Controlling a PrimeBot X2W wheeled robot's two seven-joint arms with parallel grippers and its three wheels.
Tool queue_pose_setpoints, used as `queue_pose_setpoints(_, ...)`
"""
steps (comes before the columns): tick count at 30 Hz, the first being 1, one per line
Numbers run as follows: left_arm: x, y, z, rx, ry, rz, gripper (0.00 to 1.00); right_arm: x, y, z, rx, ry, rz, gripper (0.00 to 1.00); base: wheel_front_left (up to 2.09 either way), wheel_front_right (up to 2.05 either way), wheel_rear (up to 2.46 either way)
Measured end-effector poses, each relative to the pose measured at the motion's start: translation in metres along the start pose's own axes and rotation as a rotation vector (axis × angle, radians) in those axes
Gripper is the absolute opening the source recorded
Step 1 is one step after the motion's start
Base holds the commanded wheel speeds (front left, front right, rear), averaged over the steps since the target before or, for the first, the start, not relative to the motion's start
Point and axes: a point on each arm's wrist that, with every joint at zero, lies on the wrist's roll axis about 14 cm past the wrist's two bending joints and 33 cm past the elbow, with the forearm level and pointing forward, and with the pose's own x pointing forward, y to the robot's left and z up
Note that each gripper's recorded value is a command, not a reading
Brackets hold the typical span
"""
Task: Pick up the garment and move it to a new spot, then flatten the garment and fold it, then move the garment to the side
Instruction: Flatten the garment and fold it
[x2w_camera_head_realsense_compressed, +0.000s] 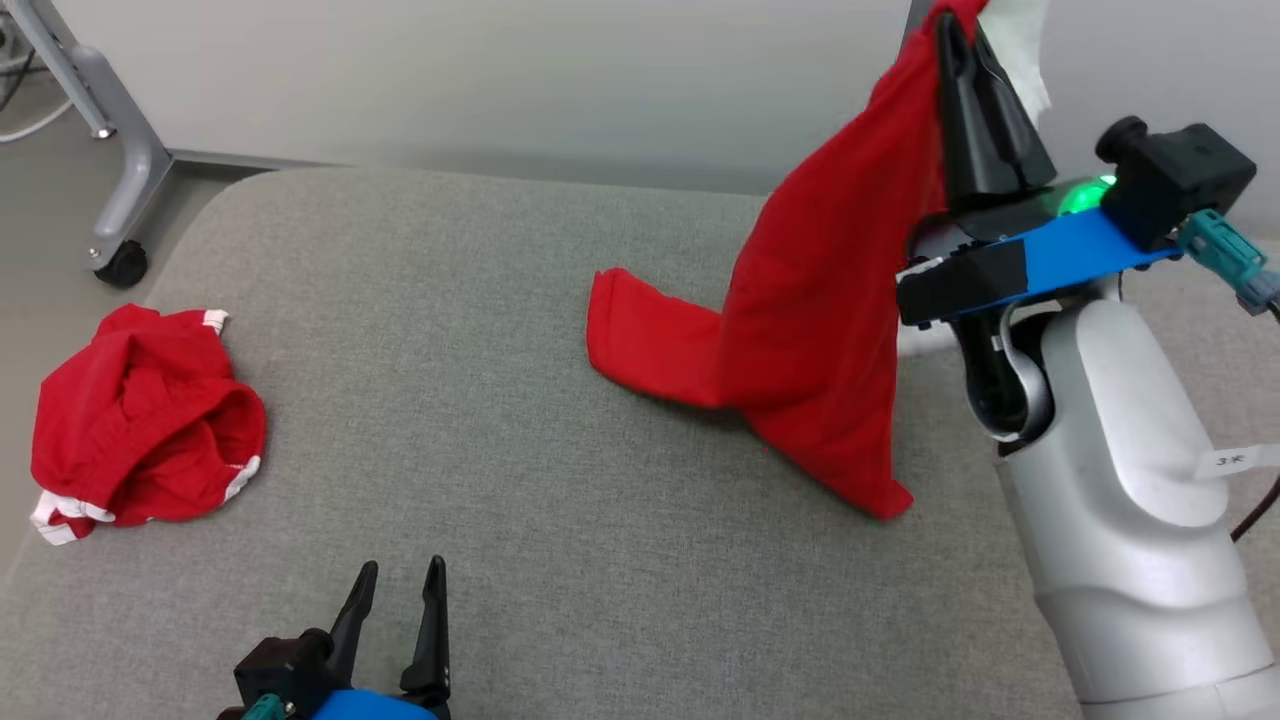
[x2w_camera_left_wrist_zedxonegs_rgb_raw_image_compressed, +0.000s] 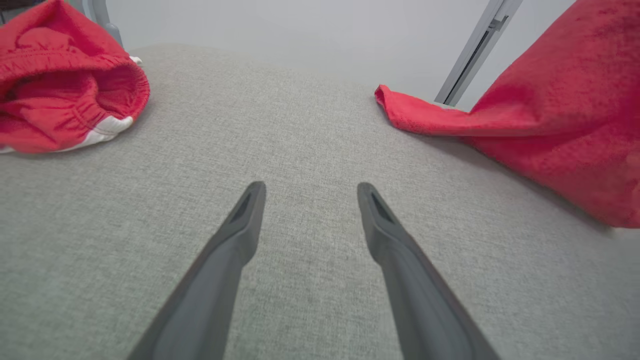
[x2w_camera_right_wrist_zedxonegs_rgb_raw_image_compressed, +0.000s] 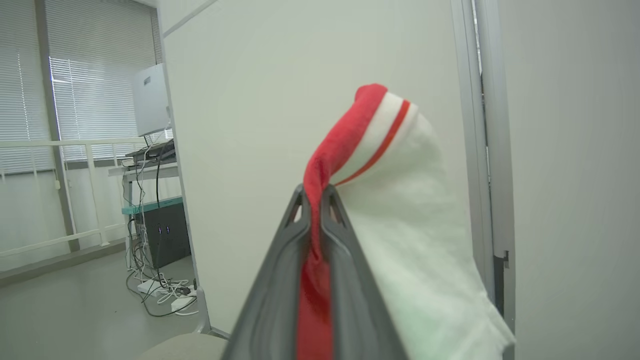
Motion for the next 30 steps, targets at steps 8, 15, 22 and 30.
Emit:
queue_pose_setpoints(8,-0.016,-0.011,0.007,-0.003,-0.049,-0.021,1.00,0.003,0.079,0.074,-0.007,-0.153,0.210,0.00,0.00,0.00,0.00)
queue_pose_setpoints(15,-0.025,-0.009,0.005,-0.009,-0.057,-0.008,1.00,0.005,0.098,0.107,0.013,-0.223,0.256,0.00,0.00,0.00,0.00)
queue_pose_setpoints(22,-0.026,-0.003,-0.006,-0.010,-0.020,0.010,1.00,0.007,0.029,0.063,-0.107,-0.094,0.069,0.00,0.00,0.00,0.00)
queue_pose_setpoints(30,-0.013,-0.016,-0.008,-0.001,0.002,-0.031,1.00,-0.090,-0.109,-0.055,-0.258,0.315,-0.311,1.00,0.00,0.00,0.00)
